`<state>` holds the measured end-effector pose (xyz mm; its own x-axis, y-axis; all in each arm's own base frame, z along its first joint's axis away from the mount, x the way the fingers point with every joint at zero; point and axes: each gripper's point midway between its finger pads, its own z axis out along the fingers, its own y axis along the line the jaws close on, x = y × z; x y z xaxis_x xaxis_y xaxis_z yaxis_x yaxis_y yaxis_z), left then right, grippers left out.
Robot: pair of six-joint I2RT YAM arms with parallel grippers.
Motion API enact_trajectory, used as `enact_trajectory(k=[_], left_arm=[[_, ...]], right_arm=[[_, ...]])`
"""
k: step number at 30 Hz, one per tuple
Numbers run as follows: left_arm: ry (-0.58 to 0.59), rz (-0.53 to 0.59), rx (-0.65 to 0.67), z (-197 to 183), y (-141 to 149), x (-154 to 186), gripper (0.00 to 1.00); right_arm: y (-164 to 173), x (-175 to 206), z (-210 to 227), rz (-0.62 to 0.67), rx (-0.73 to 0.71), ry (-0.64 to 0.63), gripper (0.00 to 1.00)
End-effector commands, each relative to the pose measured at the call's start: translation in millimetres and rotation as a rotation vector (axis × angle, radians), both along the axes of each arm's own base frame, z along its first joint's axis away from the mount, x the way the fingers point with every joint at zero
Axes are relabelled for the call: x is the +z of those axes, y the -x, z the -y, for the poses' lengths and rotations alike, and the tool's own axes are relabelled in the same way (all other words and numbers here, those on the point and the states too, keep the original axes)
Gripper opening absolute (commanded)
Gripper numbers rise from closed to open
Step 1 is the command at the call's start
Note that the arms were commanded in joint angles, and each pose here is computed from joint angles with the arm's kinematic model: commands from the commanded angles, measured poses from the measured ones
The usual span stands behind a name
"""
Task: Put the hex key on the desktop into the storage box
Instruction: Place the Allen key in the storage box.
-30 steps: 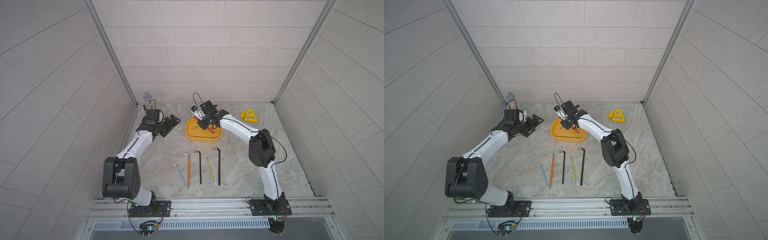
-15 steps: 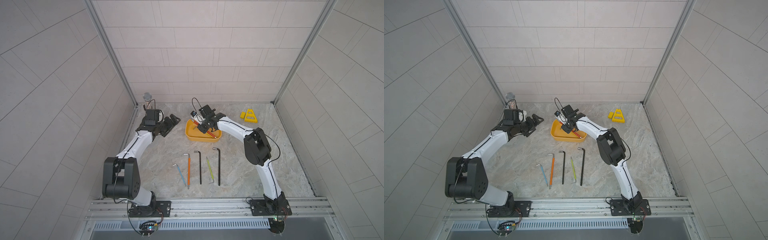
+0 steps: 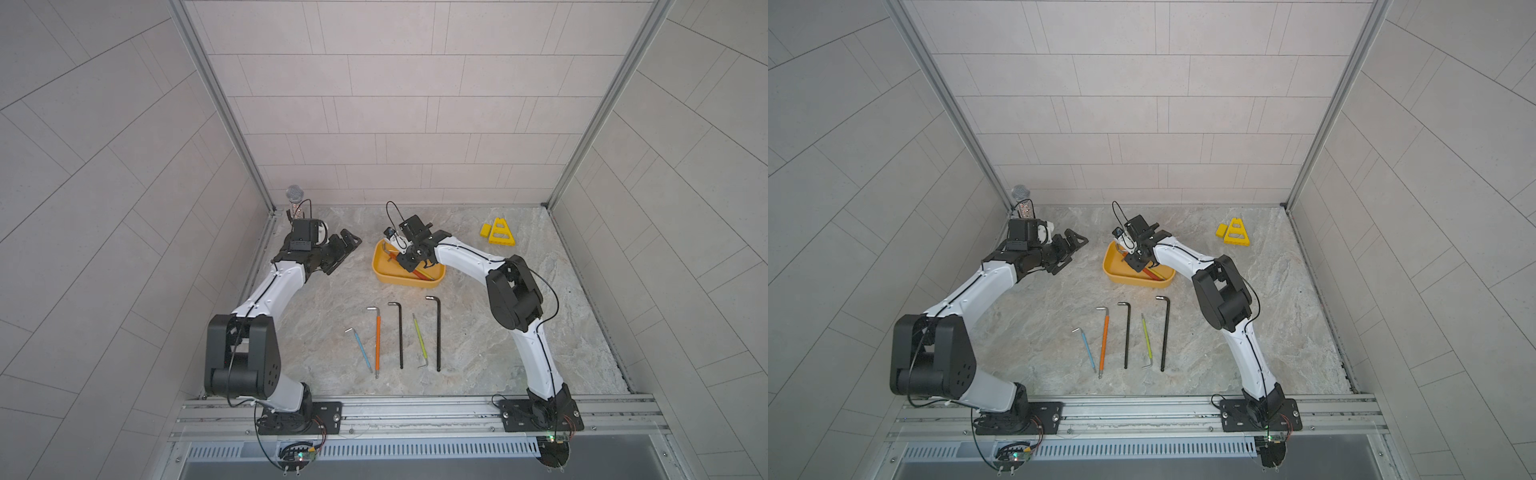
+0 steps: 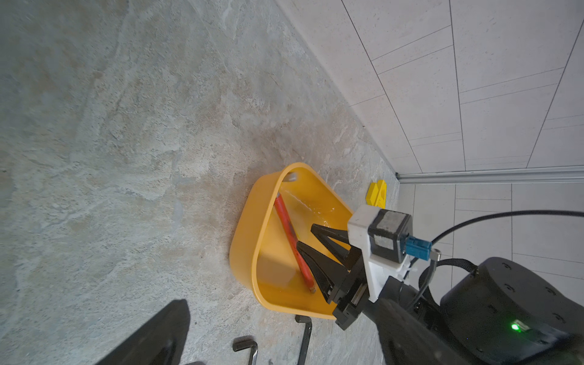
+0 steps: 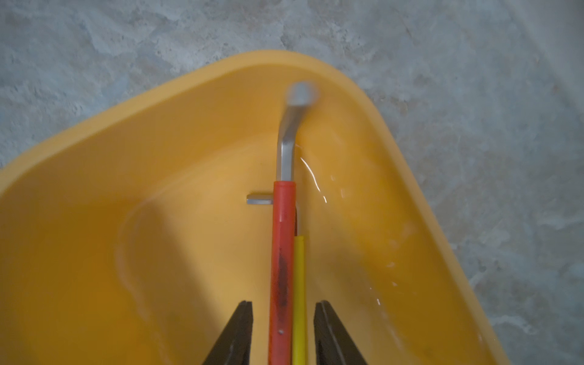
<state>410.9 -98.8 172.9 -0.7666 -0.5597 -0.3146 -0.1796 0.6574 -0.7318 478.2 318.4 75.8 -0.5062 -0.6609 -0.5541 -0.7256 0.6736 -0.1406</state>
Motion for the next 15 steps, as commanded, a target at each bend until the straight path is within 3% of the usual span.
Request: enact_trajectory(k=[1,7,15], left_arm=[[-0.045,0.019,-0.042,-2.2,6.4,9.9,1.0],[-0.026,0.033,-0.06,1.4,17.3,8.9,0.99],[-0.012,0.092,-0.09,5.8,31.2,15.9,1.0]], right_arm=[[1.3,25.5,2.5,0.021,-0.016,-0.04,0.44],[3.5,46.4,3.9,0.041,-0.031,-0.065,0.47],[18.2,116.7,25.7,0.11,-0.128,-0.169,0.46]])
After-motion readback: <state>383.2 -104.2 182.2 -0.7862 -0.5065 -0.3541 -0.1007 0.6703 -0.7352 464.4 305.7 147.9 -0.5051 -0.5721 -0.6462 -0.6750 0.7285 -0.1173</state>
